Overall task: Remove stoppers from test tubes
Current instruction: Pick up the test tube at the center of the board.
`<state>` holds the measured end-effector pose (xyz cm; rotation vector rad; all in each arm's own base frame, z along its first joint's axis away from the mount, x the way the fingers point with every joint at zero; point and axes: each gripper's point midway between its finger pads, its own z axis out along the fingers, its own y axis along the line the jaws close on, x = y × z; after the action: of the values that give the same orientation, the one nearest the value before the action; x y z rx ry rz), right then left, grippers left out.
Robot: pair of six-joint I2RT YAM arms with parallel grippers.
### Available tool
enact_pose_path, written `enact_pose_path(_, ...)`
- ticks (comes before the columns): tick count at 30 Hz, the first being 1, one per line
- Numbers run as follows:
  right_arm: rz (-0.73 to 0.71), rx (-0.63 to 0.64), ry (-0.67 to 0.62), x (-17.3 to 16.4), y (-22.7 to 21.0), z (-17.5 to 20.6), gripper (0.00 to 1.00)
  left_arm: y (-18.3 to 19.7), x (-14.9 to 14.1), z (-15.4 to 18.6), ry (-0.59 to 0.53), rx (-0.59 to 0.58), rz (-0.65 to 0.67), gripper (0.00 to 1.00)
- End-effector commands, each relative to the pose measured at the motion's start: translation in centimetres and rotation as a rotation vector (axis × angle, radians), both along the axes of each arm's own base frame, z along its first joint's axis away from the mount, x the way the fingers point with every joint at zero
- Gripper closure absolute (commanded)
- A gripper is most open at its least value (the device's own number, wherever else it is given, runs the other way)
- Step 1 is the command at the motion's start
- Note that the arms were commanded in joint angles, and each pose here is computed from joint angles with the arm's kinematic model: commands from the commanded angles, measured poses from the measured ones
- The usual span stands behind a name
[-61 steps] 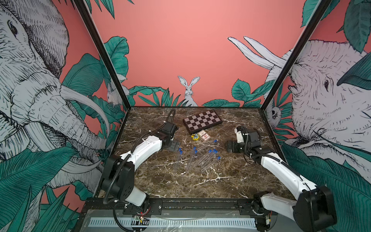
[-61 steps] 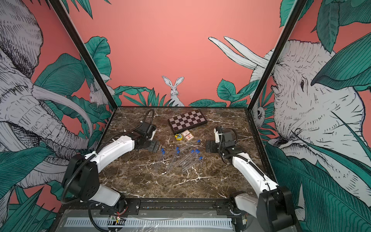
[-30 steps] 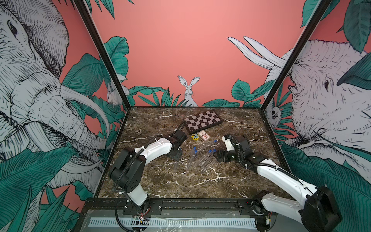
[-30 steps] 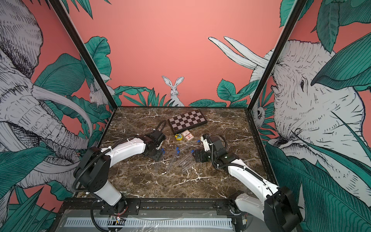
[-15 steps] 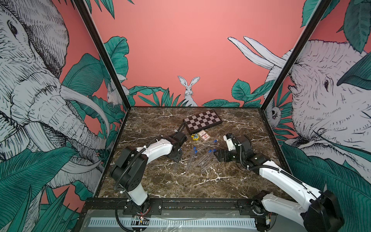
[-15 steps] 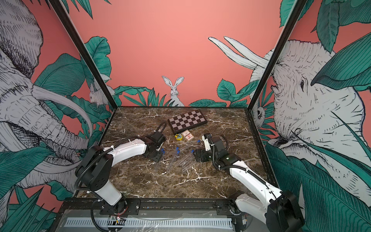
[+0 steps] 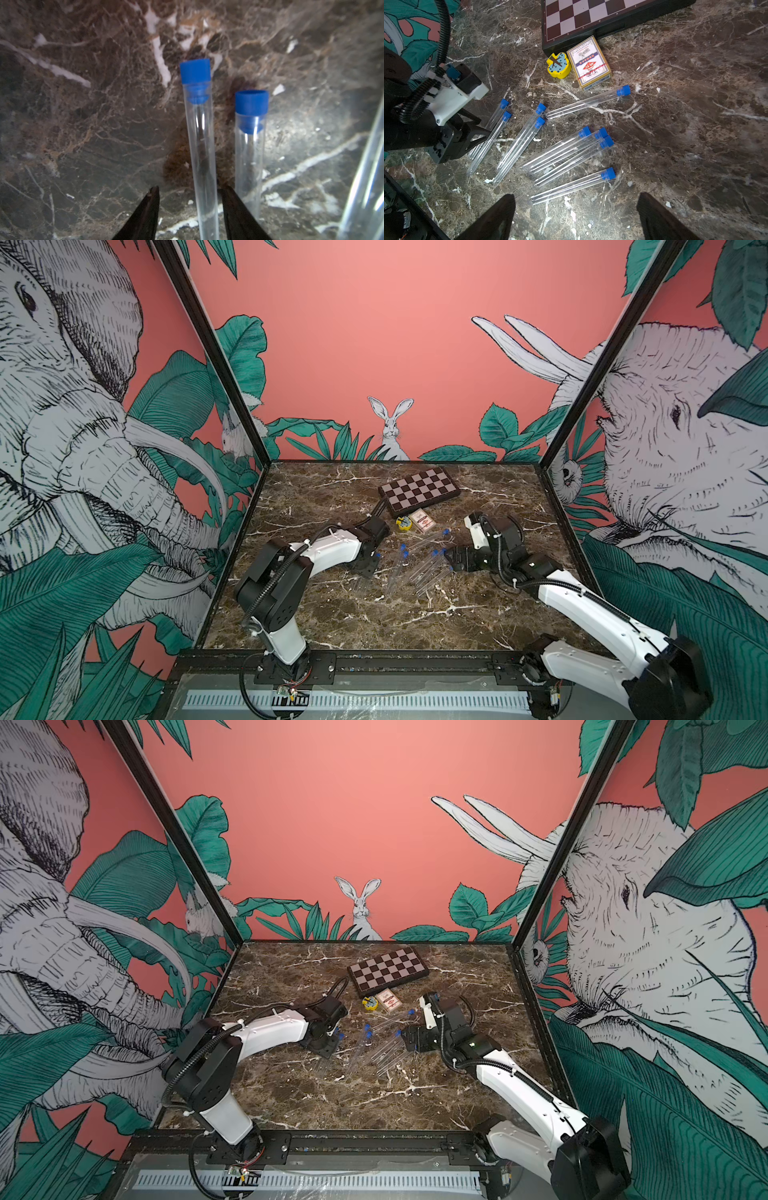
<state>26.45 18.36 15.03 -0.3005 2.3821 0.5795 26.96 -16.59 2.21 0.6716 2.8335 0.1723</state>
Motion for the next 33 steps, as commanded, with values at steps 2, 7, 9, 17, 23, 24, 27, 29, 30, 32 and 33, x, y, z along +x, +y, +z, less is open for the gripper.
enact_pose_path(2,-0.002,0.012,-0.016,0.5,0.5,1.0,0.09,0.4,-1.0,-0.9,0.024,0.01,0.018,0.57)
enact_pose_path(7,0.0,0.022,-0.012,0.5,0.7,0.9,0.09,0.3,-1.3,-1.3,0.04,0.001,0.011,0.68)
enact_pose_path(9,0.0,0.024,-0.013,0.4,0.7,0.9,0.09,0.1,-1.4,-1.4,0.044,-0.008,0.009,0.7)
enact_pose_path(17,0.023,0.029,0.009,0.2,1.1,0.2,0.09,-0.3,-1.1,-1.4,0.052,-0.012,-0.007,0.83)
enact_pose_path(23,0.066,0.036,0.069,-0.4,1.8,-1.4,0.11,-0.6,-0.7,-0.7,0.04,-0.016,-0.022,0.84)
enact_pose_path(24,0.075,0.045,0.072,-0.4,2.1,-1.4,0.11,-0.6,-0.4,-0.1,0.024,-0.011,-0.029,0.84)
enact_pose_path(27,0.105,0.088,0.09,-0.6,3.0,-1.6,0.11,-0.7,0.6,2.3,-0.045,-0.014,-0.064,0.85)
enact_pose_path(29,0.131,0.125,0.105,-0.7,3.8,-1.5,0.13,-1.1,1.1,4.3,-0.099,-0.047,-0.098,0.86)
enact_pose_path(30,0.148,0.148,0.111,-0.9,4.2,-1.4,0.14,-1.4,1.1,5.3,-0.128,-0.063,-0.123,0.88)
enact_pose_path(32,0.177,0.2,0.117,-1.2,5.1,-1.2,0.15,-2.0,1.0,7.3,-0.183,-0.114,-0.168,0.93)
enact_pose_path(33,0.194,0.231,0.116,-1.3,5.5,-1.0,0.15,-2.5,0.8,8.3,-0.21,-0.156,-0.19,0.95)
